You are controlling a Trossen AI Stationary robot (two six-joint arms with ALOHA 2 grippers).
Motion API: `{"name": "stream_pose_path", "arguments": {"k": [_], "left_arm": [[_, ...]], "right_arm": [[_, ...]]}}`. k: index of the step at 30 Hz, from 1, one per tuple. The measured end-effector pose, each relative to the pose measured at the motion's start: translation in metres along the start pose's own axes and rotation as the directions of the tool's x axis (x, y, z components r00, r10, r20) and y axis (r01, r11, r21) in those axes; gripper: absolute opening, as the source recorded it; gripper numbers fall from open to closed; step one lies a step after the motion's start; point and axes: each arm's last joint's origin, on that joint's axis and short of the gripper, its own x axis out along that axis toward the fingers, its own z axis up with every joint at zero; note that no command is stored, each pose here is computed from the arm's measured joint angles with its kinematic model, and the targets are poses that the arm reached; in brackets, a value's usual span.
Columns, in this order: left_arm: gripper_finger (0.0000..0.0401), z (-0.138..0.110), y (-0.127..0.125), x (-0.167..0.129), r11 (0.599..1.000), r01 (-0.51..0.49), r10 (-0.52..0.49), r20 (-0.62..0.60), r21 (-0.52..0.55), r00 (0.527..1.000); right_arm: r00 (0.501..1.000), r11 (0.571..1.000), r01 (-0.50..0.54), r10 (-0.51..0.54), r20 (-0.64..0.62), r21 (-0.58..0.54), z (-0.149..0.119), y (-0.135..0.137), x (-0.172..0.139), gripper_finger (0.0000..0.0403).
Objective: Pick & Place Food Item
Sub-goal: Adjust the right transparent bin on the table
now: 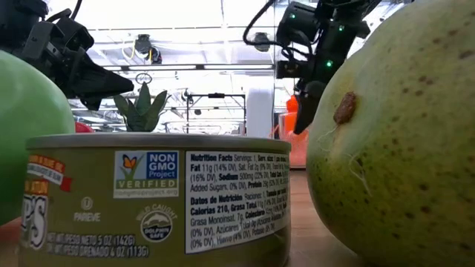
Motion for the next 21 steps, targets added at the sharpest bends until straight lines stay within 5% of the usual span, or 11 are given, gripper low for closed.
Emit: {"name": "stream_pose_path", "arguments": {"k": [21], "left_arm": [[0.0049, 0.0005, -0.0001, 0.0000, 1.000, 0.001, -0.001, 0.005, -0.003, 1.000]], "right_arm": [[0.994, 0.994, -0.086, 0.090, -0.061, 0.061, -0.0071, 0.0033, -0.0003, 0.0029]]}}
